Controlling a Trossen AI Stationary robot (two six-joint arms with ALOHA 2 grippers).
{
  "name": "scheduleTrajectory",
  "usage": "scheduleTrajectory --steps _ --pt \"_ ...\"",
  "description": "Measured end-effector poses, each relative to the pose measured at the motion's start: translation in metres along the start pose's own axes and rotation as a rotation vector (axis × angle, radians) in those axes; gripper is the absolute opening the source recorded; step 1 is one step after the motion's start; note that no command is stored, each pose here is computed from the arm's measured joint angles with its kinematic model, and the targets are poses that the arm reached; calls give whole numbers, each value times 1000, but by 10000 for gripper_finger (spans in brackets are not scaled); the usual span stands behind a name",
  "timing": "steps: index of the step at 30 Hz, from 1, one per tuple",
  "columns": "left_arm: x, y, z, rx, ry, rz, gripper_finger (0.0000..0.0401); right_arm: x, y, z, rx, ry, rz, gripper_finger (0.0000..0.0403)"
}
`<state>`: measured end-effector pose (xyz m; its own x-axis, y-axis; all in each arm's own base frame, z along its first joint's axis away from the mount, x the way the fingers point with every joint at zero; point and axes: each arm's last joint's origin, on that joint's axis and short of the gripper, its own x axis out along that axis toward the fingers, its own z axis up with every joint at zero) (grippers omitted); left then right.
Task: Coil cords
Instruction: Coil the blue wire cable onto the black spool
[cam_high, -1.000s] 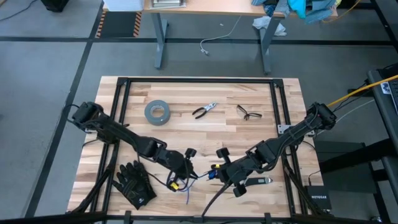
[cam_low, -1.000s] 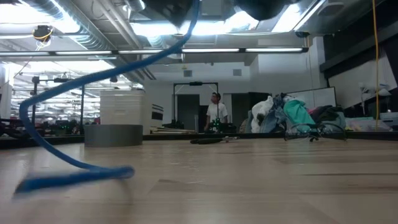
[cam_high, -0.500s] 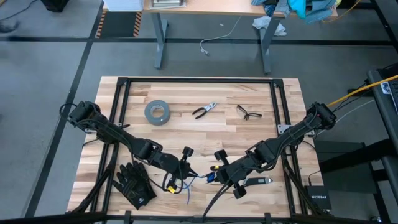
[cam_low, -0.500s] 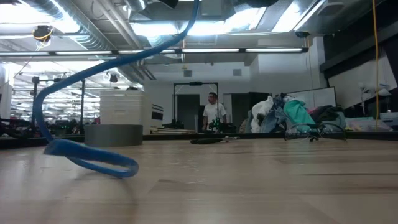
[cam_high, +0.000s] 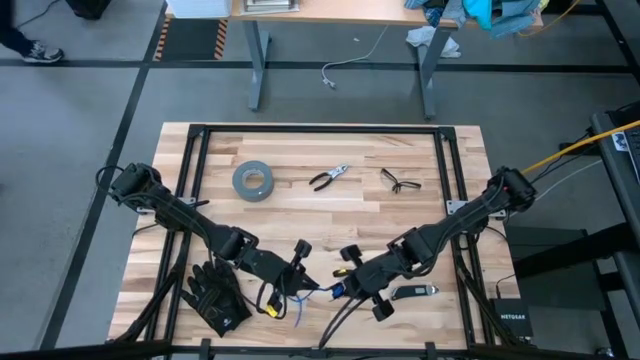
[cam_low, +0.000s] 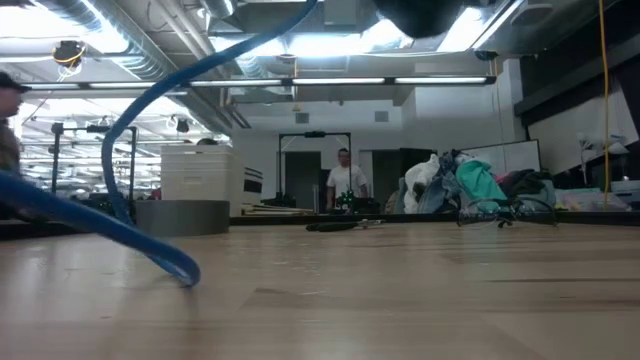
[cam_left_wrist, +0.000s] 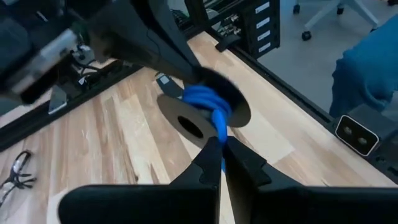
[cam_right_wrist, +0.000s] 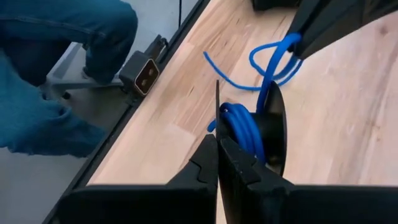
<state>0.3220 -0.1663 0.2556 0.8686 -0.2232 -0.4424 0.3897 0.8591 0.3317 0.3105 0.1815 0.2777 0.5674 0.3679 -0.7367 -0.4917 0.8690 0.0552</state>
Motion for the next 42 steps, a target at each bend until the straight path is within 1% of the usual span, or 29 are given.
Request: scheduleTrajectory --steps 3,9,15,18,22,29,33,38,42 --pt "0 -1 0 14 2 4 1 4 -4 -1 11 10 23 1" --pt "-2 -4 4 55 0 18 1 5 -6 -1 16 12 25 1" --pt "-5 -4 13 95 -4 81 1 5 -5 -1 16 10 35 1" --pt "-6 -5 17 111 -13 99 1 5 -4 1 14 -4 66 1" --pt "-6 -4 21 116 -49 114 1 5 -3 5 -18 -48 86 1" --pt "-6 -2 24 112 -81 127 1 5 -3 7 -66 -72 85 1" --pt "-1 -4 22 145 -77 131 2 5 -2 9 -96 -99 109 1" --pt "15 -6 19 197 -115 161 2 5 -2 11 -124 -120 131 1" --pt "23 -9 17 250 -137 150 2 5 -1 11 -128 -121 158 1"
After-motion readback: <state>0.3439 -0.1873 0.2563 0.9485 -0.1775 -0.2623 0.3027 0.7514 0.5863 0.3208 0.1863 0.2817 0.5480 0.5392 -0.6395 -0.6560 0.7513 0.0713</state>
